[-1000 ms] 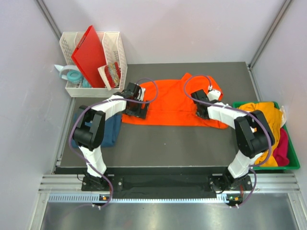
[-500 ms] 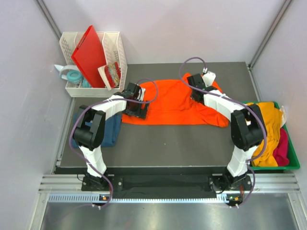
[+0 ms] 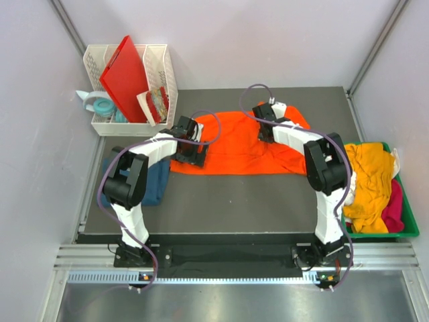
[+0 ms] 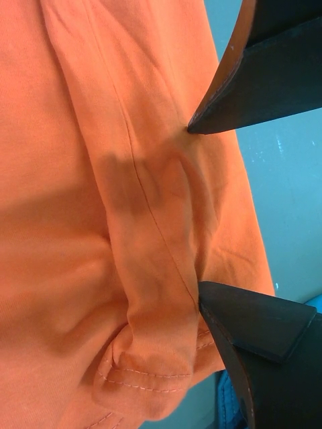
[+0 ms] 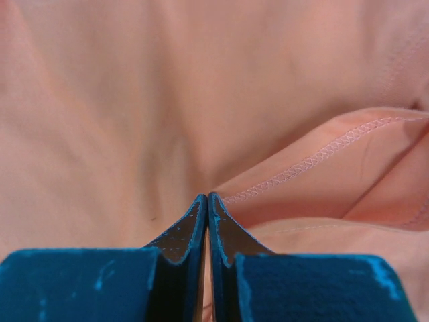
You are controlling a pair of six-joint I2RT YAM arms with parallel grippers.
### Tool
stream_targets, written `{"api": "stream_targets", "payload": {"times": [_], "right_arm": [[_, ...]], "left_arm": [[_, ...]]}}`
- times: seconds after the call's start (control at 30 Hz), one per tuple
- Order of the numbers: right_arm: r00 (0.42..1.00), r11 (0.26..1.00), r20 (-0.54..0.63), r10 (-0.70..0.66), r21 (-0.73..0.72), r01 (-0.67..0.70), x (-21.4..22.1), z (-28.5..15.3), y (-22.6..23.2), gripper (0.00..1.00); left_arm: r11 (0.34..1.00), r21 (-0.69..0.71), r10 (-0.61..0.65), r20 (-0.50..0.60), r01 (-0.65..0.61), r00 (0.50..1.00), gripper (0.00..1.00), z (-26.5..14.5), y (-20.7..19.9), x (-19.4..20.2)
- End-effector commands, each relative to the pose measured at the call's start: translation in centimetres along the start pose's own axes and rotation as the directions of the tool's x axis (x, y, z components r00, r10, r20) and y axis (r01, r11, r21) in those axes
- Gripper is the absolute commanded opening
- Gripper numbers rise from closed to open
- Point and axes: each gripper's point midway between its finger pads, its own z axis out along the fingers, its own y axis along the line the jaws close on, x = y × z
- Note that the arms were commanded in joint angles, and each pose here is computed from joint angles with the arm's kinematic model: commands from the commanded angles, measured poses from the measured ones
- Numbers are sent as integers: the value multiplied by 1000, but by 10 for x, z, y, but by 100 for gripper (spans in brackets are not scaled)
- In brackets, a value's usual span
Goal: Fold and stack the t-shirts
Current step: Fold the flattened tshirt in 1/3 of the way
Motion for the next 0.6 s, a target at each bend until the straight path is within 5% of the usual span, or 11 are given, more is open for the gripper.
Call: {"api": "stream_targets", "payload": {"times": [0.0,0.1,0.13,0.23,0.4,0.5,0.57], "right_arm": [[1000,998,18,-24,-64,25,-15,2,17,10],[998,996,55,-31,-83,35,-23,-3,16,46],[997,997,71,-33,-73,38,-28,-5,14,69],[990,999,142,-6,-42,12,-51,-23,1,99],[951,994,293,96,-76,-77,-100,-77,-22,100],[954,993,276,114,-38,-108,-94,-88,-43,96],[957,990,254,137,3,-142,-83,-86,-56,53]], "left_arm": [[1000,4,-10,15,9,1000,95,3,-2,-11],[1000,12,-8,18,8,1000,95,2,-3,-12],[1000,15,-8,19,8,1000,96,2,-4,-12],[1000,23,-9,29,9,1000,97,0,-6,-15],[999,34,-7,60,5,998,99,-6,-9,-21],[999,33,-8,54,6,999,99,-5,-10,-19],[999,39,-9,48,7,999,98,-5,-11,-18]]}}
